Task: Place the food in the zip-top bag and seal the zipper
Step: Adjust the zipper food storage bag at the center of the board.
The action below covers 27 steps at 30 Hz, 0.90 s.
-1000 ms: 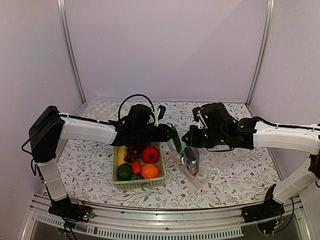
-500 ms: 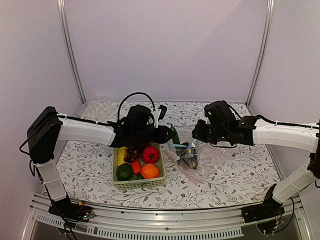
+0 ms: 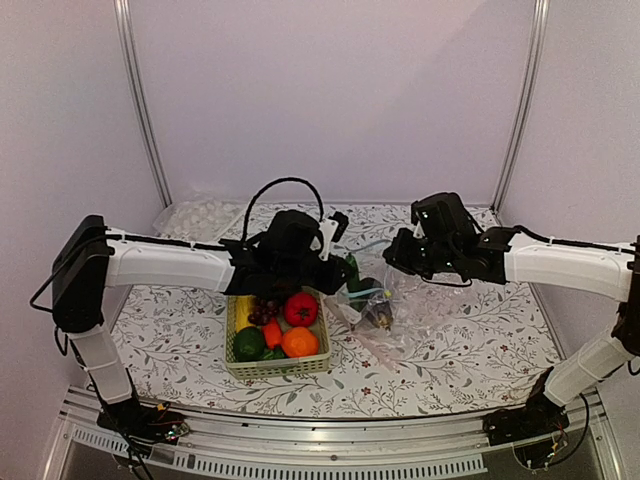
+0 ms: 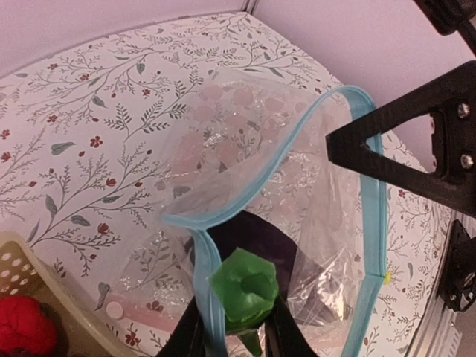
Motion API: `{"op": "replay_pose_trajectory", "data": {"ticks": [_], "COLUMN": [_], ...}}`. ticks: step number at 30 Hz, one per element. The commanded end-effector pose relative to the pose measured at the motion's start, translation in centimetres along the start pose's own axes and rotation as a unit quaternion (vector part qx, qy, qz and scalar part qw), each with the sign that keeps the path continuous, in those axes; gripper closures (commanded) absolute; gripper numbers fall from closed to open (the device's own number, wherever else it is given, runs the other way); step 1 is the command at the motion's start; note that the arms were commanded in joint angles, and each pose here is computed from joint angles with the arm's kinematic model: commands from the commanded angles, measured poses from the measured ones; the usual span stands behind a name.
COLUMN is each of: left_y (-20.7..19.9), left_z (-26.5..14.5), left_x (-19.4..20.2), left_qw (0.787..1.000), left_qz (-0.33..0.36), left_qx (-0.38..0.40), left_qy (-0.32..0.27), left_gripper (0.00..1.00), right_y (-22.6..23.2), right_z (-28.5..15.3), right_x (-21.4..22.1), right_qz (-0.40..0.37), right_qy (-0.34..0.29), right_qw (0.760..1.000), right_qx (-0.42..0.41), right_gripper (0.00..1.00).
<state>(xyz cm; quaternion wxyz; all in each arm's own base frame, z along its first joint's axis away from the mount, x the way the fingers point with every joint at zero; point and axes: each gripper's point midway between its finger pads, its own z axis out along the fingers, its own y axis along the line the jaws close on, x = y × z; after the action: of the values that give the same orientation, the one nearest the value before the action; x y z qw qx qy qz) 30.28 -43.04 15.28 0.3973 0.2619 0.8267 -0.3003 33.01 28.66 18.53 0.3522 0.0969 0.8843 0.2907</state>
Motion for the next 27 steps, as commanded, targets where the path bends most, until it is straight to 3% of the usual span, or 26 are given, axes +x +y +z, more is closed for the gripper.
{"op": "replay_pose_trajectory", "data": {"ticks": [1,5,8,13,18,22,27], "left_y": [1.9,2.2,2.7,2.9,1.9,0.9,1.2], "left_z": [0.5,1.2,1.1,-0.5,-2.9,-4.8,-5.7], "left_x": [1.7,1.7,1.2,-0.4,-2.2,-3.2,-2.1], "left_qw": [0.995,0.991,0.99,0.991,0.992,0.992,0.987], "left_qz": [-0.001,-0.023,-0.039,-0.078,-0.107,-0.123,-0.157], "left_qx": [-0.065,-0.069,-0.077,-0.064,-0.025,0.009,0.011], "left_qy": [0.075,0.108,0.113,0.089,0.056,0.036,0.042], "left_gripper": [0.85,0.75,0.59,0.28,0.1,0.01,0.0], "right_y": [4.9,7.2,7.6,6.7,5.9,5.7,5.8], "right_z": [-1.6,-3.4,-4.2,-4.6,-4.2,-3.8,-3.9], "right_x": [-0.4,2.1,3.1,3.4,3.8,4.1,4.1], "right_qz": [-0.033,-0.085,-0.09,-0.085,-0.085,-0.082,-0.082], "right_qy": [0.008,0.035,0.042,0.036,0.038,0.043,0.043], "right_qw": [0.993,0.984,0.981,0.983,0.985,0.985,0.985], "right_qx": [-0.109,-0.154,-0.165,-0.159,-0.146,-0.144,-0.147], "right_gripper": [1.0,1.0,1.0,1.0,1.0,1.0,1.0]}}
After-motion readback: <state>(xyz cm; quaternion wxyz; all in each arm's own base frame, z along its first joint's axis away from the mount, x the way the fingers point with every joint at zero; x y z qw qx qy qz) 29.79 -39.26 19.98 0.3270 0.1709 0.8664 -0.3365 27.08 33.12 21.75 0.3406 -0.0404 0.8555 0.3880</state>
